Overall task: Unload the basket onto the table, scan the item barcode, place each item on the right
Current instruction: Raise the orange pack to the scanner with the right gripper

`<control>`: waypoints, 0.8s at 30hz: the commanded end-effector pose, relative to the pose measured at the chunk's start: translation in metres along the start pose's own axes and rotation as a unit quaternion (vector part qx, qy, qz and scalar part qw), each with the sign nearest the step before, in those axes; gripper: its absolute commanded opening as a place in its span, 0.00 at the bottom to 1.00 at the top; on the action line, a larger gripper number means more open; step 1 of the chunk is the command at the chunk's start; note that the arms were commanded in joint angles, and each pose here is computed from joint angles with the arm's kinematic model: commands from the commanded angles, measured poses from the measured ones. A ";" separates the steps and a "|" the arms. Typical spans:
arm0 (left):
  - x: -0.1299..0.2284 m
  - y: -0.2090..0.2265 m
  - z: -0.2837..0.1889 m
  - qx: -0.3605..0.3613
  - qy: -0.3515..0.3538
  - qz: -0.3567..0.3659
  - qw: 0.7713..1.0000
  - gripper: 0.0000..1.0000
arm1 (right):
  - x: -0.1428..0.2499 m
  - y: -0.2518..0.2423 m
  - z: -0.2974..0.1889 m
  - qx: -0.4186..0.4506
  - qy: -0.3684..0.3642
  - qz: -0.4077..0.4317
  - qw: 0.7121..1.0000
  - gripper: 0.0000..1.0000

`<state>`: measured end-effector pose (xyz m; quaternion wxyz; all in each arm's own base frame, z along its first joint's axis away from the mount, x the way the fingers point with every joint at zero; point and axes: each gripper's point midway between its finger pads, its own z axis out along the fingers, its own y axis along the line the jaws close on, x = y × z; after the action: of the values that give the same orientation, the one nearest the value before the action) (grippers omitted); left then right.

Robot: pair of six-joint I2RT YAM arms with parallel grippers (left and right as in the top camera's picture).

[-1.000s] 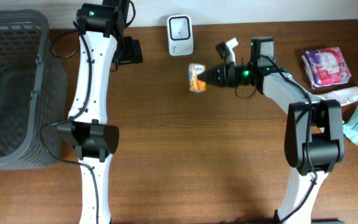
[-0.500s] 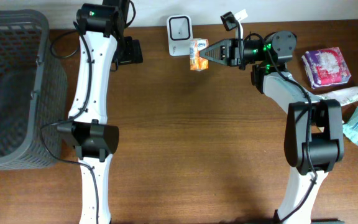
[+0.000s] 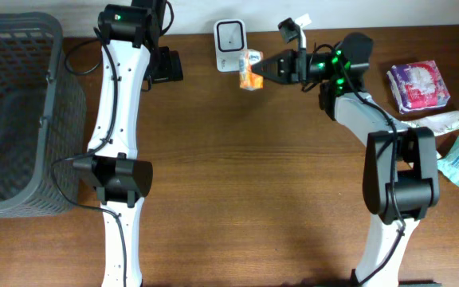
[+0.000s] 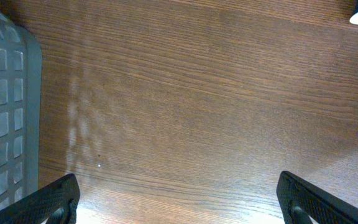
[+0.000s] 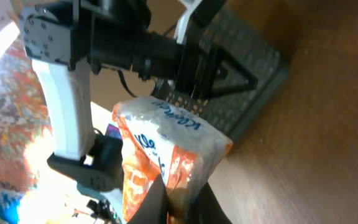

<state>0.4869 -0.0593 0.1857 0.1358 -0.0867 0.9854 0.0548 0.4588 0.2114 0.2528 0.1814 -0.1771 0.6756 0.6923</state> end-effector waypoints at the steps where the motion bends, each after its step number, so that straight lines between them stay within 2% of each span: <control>1: -0.003 0.003 -0.003 -0.004 -0.007 -0.007 1.000 0.99 | -0.042 -0.020 0.000 0.042 -0.128 0.028 0.991 0.04; 4: -0.003 0.003 -0.003 -0.004 -0.007 -0.007 1.000 0.99 | -0.065 -0.055 -0.013 0.102 -0.221 0.080 0.967 0.04; 6: -0.003 0.003 -0.003 -0.004 -0.007 -0.007 1.000 0.99 | -0.053 -0.110 -0.027 0.211 -0.245 0.110 0.940 0.04; 8: -0.003 0.003 -0.003 -0.004 -0.007 -0.007 1.000 0.99 | -0.016 -0.155 -0.038 0.318 -0.209 0.133 0.915 0.04; 11: -0.003 0.003 -0.003 -0.004 -0.007 -0.007 1.000 0.99 | 0.020 -0.177 -0.054 0.403 -0.159 0.140 0.890 0.04; 15: -0.003 0.003 -0.003 -0.004 -0.007 -0.007 1.000 0.99 | 0.007 -0.157 -0.079 0.513 -0.105 0.055 0.850 0.04; 17: -0.003 0.003 -0.003 -0.004 -0.007 -0.007 1.000 0.99 | -0.013 -0.139 -0.090 0.595 -0.071 -0.011 0.800 0.04; 18: -0.003 0.003 -0.003 -0.004 -0.007 -0.007 1.000 0.99 | -0.027 -0.128 -0.088 0.630 -0.042 -0.082 0.771 0.04; 19: -0.003 0.003 -0.003 -0.004 -0.007 -0.007 1.000 0.99 | -0.040 -0.119 -0.078 0.657 0.001 -0.174 0.733 0.04; 20: -0.003 0.003 -0.003 -0.004 -0.007 -0.007 1.000 0.99 | -0.049 -0.113 -0.068 0.684 0.052 -0.267 0.677 0.04; 21: -0.003 0.003 -0.003 -0.004 -0.007 -0.007 1.000 0.99 | -0.056 -0.112 -0.061 0.704 0.079 -0.317 0.631 0.04; 22: -0.003 0.003 -0.003 -0.004 -0.007 -0.007 1.000 0.99 | -0.065 -0.109 -0.052 0.716 0.093 -0.361 0.590 0.04; 23: -0.003 0.003 -0.003 -0.004 -0.007 -0.007 1.000 0.99 | -0.077 -0.104 -0.044 0.724 0.083 -0.391 0.562 0.04; 24: -0.003 0.003 -0.003 -0.004 -0.007 -0.007 1.000 0.99 | -0.090 -0.100 -0.033 0.724 0.054 -0.412 0.551 0.04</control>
<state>0.4870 -0.0593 0.1857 0.1361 -0.0880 0.9853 0.0545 0.5709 0.1906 0.1884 0.4523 -0.2440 0.8557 -0.0599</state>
